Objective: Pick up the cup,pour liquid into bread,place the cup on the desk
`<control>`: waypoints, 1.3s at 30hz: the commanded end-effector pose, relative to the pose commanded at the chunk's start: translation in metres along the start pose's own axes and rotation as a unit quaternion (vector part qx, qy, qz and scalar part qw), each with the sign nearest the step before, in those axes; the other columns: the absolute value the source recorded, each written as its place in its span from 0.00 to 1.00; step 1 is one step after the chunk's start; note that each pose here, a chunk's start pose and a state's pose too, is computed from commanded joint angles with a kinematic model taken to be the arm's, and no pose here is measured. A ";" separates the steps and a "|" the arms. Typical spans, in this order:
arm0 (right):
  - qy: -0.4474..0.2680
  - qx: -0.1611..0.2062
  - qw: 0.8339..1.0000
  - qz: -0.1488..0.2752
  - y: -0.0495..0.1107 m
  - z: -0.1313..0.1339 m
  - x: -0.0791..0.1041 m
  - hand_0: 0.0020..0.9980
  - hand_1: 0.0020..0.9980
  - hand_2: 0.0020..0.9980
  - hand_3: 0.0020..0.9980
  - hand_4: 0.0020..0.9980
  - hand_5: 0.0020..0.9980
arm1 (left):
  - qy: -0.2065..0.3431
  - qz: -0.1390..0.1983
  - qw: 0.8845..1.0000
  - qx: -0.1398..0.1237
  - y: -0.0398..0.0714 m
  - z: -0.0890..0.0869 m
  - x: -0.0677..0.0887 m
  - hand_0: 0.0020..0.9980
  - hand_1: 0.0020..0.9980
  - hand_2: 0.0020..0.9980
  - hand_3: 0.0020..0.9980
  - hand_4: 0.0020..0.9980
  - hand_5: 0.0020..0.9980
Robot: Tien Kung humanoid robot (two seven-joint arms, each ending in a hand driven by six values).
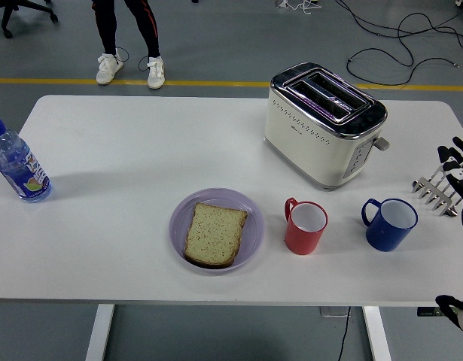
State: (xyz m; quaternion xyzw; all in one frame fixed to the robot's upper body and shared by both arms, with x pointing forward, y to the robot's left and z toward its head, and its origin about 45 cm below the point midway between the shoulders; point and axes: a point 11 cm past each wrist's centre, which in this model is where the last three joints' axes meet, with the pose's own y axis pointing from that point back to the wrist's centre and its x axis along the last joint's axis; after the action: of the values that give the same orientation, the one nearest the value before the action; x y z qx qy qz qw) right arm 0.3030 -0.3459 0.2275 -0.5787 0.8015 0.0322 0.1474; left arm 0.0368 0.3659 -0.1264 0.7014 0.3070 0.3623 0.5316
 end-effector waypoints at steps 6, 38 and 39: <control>-0.020 -0.012 1.000 0.015 -0.001 0.004 0.010 0.73 0.67 0.74 0.76 0.79 0.12 | 0.000 -0.001 1.000 0.001 0.000 -0.002 -0.001 0.66 0.69 0.71 0.60 0.31 0.89; -0.239 -0.069 0.969 0.003 -0.025 -0.016 0.026 0.68 0.62 0.66 0.64 0.68 0.16 | 0.003 -0.003 1.000 0.001 0.000 -0.002 -0.004 0.66 0.69 0.71 0.60 0.31 0.90; -0.246 -0.073 0.966 0.005 -0.026 -0.016 0.028 0.67 0.62 0.66 0.63 0.70 0.17 | 0.003 -0.003 1.000 0.001 0.000 -0.001 -0.003 0.66 0.69 0.71 0.60 0.31 0.90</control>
State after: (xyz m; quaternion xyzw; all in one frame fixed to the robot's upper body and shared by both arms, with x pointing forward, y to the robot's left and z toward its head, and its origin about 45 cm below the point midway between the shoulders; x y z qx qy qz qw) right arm 0.3159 -0.3840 0.2381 -0.5581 0.7388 0.2328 0.2976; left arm 0.0337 0.3639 -0.1272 0.7001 0.3105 0.3626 0.5310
